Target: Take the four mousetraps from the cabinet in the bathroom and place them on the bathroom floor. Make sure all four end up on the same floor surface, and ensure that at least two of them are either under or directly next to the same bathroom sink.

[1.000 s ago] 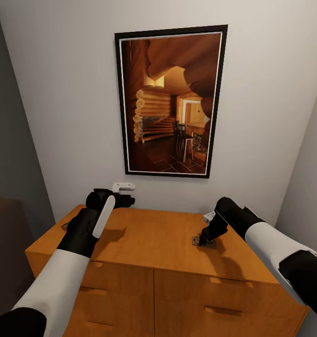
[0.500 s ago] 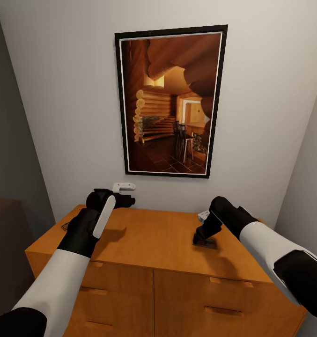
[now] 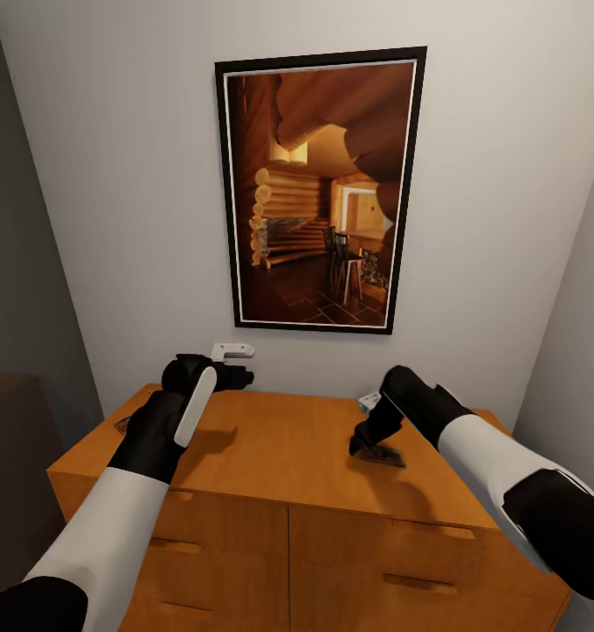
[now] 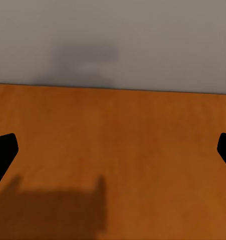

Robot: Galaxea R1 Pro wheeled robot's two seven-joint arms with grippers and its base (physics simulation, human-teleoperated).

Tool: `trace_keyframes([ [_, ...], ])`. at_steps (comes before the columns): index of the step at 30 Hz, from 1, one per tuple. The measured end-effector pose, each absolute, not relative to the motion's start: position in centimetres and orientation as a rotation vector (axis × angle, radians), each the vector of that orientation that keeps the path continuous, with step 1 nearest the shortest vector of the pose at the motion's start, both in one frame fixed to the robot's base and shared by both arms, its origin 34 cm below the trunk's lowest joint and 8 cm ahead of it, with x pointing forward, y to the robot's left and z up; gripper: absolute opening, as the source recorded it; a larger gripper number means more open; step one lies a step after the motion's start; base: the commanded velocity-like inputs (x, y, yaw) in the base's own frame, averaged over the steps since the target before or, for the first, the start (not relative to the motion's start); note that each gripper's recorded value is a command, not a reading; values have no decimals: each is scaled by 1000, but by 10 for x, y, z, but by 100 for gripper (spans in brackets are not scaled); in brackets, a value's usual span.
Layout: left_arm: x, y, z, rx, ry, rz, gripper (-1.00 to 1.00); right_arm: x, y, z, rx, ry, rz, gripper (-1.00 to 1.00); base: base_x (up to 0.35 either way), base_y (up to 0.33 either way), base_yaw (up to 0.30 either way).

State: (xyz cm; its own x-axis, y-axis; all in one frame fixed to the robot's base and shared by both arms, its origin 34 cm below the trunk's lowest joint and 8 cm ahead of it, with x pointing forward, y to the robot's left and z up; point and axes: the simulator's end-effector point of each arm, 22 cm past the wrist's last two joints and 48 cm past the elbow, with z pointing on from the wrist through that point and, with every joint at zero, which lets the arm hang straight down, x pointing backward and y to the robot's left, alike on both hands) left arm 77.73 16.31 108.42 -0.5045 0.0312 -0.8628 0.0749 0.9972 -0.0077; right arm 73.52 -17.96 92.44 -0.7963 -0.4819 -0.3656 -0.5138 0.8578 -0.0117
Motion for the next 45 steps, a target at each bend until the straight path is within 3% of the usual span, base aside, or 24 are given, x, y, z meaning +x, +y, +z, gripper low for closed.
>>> trace_keyframes([
  [45,776,152,1086,82,2098,-73,100,737,-187,926,-729,2673,119,100,0,0,0],
])
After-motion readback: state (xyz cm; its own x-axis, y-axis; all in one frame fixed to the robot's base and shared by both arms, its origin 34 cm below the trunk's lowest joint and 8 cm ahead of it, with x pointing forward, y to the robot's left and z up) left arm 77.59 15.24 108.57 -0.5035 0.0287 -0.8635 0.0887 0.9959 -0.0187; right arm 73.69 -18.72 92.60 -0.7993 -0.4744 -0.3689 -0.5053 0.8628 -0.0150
